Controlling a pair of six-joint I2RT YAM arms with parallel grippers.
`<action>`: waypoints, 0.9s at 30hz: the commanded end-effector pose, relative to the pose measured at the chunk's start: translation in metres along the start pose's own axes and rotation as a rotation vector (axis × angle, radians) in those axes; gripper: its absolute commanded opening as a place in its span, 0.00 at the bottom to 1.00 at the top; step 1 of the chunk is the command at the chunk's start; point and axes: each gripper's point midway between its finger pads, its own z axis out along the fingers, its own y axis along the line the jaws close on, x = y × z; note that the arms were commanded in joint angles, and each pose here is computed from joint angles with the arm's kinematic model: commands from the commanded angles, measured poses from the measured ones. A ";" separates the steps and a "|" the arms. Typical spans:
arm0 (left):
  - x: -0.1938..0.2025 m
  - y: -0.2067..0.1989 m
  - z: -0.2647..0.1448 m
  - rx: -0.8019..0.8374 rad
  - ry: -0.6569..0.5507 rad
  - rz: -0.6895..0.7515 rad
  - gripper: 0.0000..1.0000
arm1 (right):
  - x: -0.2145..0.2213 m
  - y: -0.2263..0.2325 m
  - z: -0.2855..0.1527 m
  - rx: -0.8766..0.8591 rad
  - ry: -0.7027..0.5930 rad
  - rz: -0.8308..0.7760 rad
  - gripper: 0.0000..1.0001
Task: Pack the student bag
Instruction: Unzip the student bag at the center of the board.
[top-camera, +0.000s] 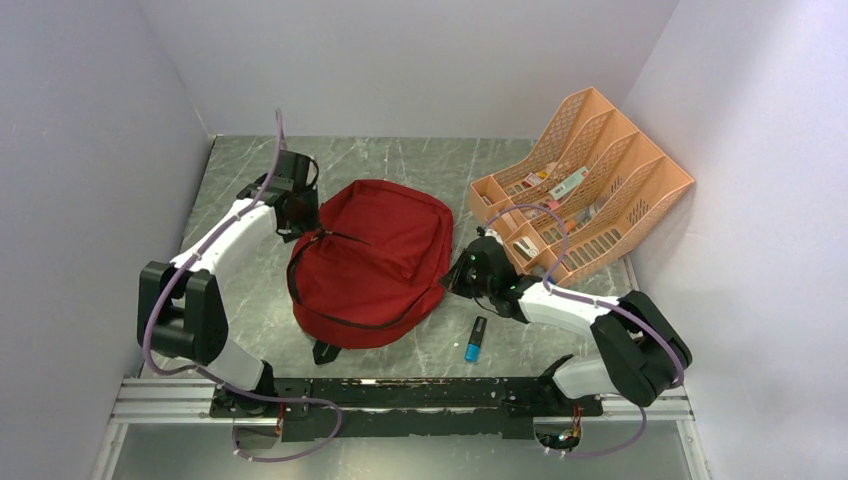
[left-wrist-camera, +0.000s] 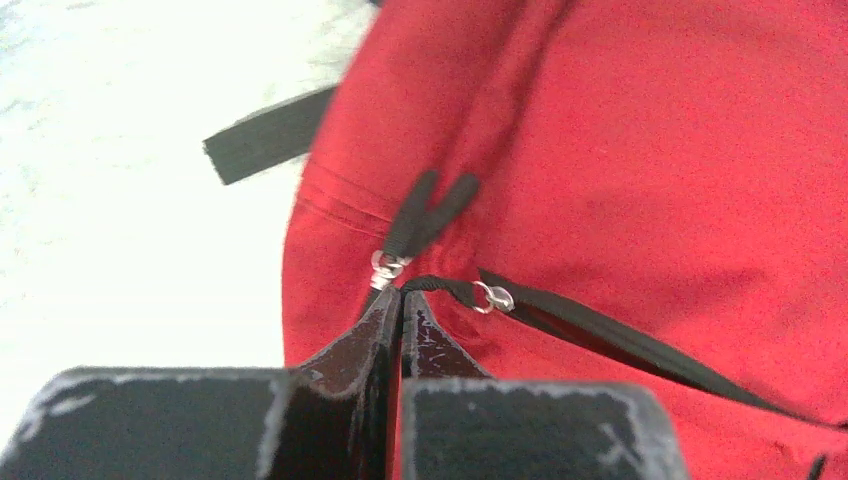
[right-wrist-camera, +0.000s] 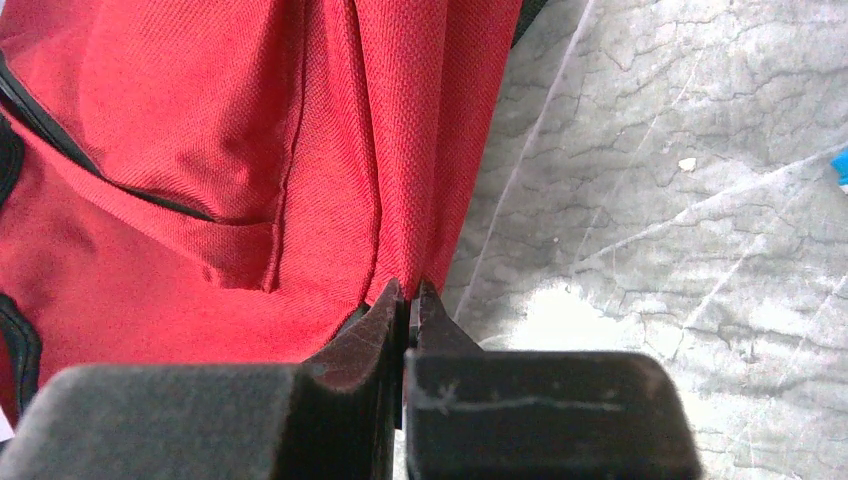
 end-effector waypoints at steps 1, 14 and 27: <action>-0.032 0.041 0.006 -0.145 -0.092 -0.087 0.05 | 0.005 -0.027 -0.005 0.087 0.003 -0.019 0.00; -0.019 0.036 0.029 -0.035 -0.035 -0.133 0.28 | -0.007 -0.008 -0.014 0.009 -0.034 -0.081 0.02; 0.017 0.057 -0.058 -0.133 -0.098 -0.320 0.59 | -0.054 0.044 -0.049 -0.136 -0.160 -0.304 0.49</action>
